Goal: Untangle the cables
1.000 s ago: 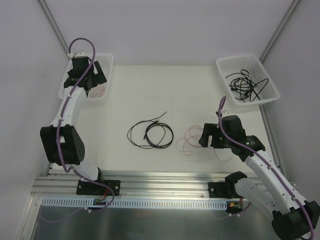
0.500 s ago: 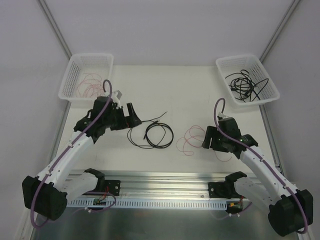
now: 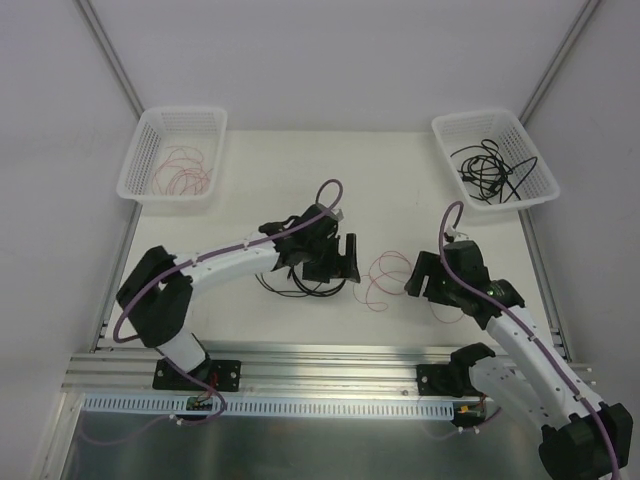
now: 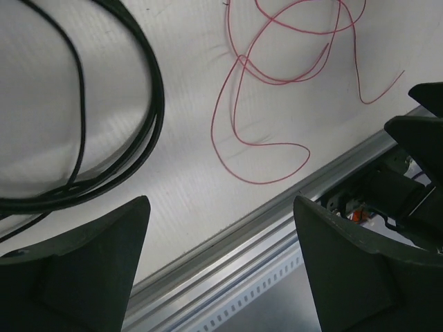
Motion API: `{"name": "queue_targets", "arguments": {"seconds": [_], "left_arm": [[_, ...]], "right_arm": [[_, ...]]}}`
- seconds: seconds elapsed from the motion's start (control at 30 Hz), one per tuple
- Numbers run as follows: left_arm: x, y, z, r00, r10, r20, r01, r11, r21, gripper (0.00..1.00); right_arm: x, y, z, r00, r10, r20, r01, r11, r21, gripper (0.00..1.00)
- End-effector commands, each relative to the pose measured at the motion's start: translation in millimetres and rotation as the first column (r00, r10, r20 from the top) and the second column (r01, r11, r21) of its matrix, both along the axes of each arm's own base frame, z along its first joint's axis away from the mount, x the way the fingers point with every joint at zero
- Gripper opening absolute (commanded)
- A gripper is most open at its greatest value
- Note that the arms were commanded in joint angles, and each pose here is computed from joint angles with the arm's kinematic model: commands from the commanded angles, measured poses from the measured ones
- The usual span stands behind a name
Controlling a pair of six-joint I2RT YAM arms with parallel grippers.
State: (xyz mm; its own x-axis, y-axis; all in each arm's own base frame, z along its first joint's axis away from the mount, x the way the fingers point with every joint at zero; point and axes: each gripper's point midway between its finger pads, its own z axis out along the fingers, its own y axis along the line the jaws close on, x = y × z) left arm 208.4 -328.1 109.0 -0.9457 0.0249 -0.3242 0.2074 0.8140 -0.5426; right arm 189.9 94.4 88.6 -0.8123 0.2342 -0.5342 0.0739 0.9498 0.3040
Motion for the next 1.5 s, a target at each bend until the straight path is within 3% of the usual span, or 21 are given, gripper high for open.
{"name": "queue_targets", "arguments": {"seconds": [0.0, 0.3, 0.43, 0.47, 0.57, 0.7, 1.0, 1.23, 1.47], "left_arm": [[9.9, -42.4, 3.7, 1.000, -0.017, -0.006, 0.016, 0.999, -0.041, 0.84], [1.5, -65.3, -59.7, 0.995, -0.050, -0.089, 0.056, 0.996, 0.073, 0.60], [-4.0, -65.6, -65.1, 0.993, -0.066, -0.097, 0.074, 0.994, 0.083, 0.31], [-5.1, -63.2, -64.3, 0.993, -0.065, -0.094, 0.073, 0.994, 0.084, 0.17], [-3.3, -55.8, -44.1, 0.997, -0.070, -0.034, 0.072, 0.995, 0.072, 0.00], [-4.0, -42.8, 15.3, 0.987, -0.128, 0.101, 0.125, 0.992, 0.032, 0.00], [-13.2, 10.4, 117.8, 0.893, -0.266, 0.362, 0.243, 0.964, 0.110, 0.00], [-15.3, 26.3, 149.7, 0.875, -0.234, 0.424, 0.214, 0.972, 0.095, 0.00], [1.8, 48.6, 159.2, 0.871, -0.162, 0.464, 0.105, 0.984, 0.146, 0.00]], "right_arm": [[-2.6, -5.3, 2.1, 0.999, -0.032, 0.014, 0.032, 0.999, 0.001, 0.79], [-3.8, -4.5, -2.9, 1.000, -0.022, 0.012, 0.022, 1.000, 0.001, 0.80], [-2.4, -1.2, -5.3, 1.000, -0.017, 0.006, 0.017, 1.000, 0.013, 0.80], [-1.5, -0.2, -4.8, 1.000, -0.015, 0.009, 0.015, 1.000, 0.017, 0.80], [-0.5, 0.4, -5.2, 1.000, -0.011, 0.010, 0.011, 1.000, 0.015, 0.80], [1.4, 1.8, -5.3, 1.000, -0.006, 0.011, 0.006, 1.000, 0.019, 0.80], [14.2, 6.8, -8.8, 1.000, 0.009, 0.010, -0.010, 1.000, 0.009, 0.79], [18.6, 24.9, -23.8, 0.993, 0.106, -0.046, -0.105, 0.994, 0.031, 0.75], [-1.5, 57.2, -30.5, 0.938, 0.333, -0.099, -0.330, 0.943, 0.039, 0.71]]}}
